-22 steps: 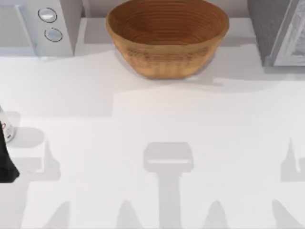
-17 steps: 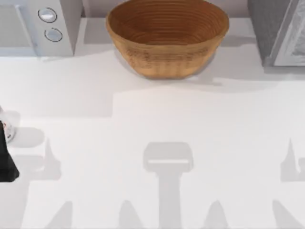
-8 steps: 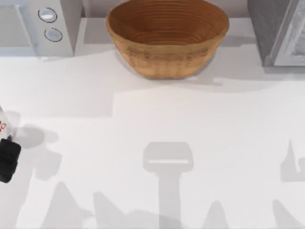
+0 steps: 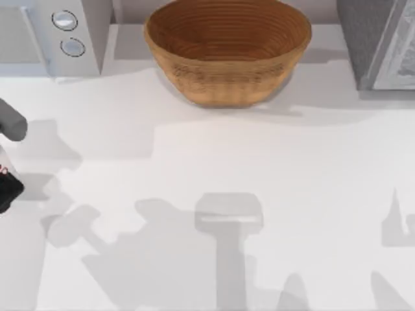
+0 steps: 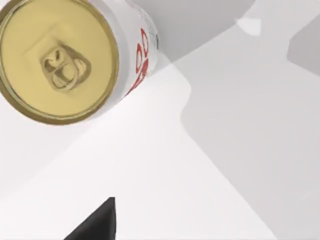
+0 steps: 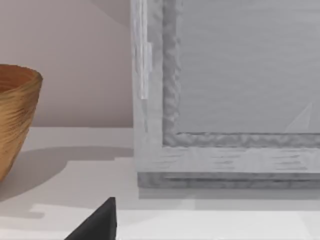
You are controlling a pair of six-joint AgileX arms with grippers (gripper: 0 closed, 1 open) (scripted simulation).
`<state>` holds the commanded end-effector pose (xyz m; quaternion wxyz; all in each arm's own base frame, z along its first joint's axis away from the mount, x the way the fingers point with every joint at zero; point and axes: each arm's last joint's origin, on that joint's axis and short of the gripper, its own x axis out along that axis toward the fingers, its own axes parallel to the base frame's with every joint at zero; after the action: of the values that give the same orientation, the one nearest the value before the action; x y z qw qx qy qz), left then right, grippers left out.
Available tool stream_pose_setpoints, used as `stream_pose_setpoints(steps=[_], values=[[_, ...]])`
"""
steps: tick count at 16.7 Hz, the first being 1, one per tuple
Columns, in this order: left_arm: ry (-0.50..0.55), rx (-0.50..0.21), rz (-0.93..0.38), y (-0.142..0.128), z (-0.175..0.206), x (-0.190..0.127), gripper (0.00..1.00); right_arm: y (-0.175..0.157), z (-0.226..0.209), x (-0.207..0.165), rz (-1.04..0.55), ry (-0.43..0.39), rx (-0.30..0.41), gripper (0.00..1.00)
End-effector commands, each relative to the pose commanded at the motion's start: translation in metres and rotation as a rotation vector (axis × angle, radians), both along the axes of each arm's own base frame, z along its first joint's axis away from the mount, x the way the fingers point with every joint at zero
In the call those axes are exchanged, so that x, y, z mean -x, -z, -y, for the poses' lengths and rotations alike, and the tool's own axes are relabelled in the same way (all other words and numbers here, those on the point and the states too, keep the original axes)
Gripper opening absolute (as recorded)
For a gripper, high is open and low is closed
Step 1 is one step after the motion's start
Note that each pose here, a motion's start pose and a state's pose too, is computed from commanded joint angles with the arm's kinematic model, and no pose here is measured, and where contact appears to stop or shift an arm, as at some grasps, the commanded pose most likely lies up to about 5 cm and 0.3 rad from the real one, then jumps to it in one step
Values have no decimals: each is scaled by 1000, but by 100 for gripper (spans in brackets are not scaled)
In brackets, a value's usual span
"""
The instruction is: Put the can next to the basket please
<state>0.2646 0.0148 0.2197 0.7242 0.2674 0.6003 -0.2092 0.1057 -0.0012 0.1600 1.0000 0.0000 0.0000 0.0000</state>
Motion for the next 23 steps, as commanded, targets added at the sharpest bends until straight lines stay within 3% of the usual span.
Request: stream_pose_setpoints(steps=[4,9,16,23], values=[[75,-2,-160,2,-13,-57,100,0,0,0,0,0,0,100],[111,6,-194,2,-27,-101,100,0,0,0,0,0,0,100],[117,6,-191,3,-27,-105,100,0,0,0,0,0,0,100],[114,6,-190,57,-29,-106,100,0,0,0,0,0,0,100]])
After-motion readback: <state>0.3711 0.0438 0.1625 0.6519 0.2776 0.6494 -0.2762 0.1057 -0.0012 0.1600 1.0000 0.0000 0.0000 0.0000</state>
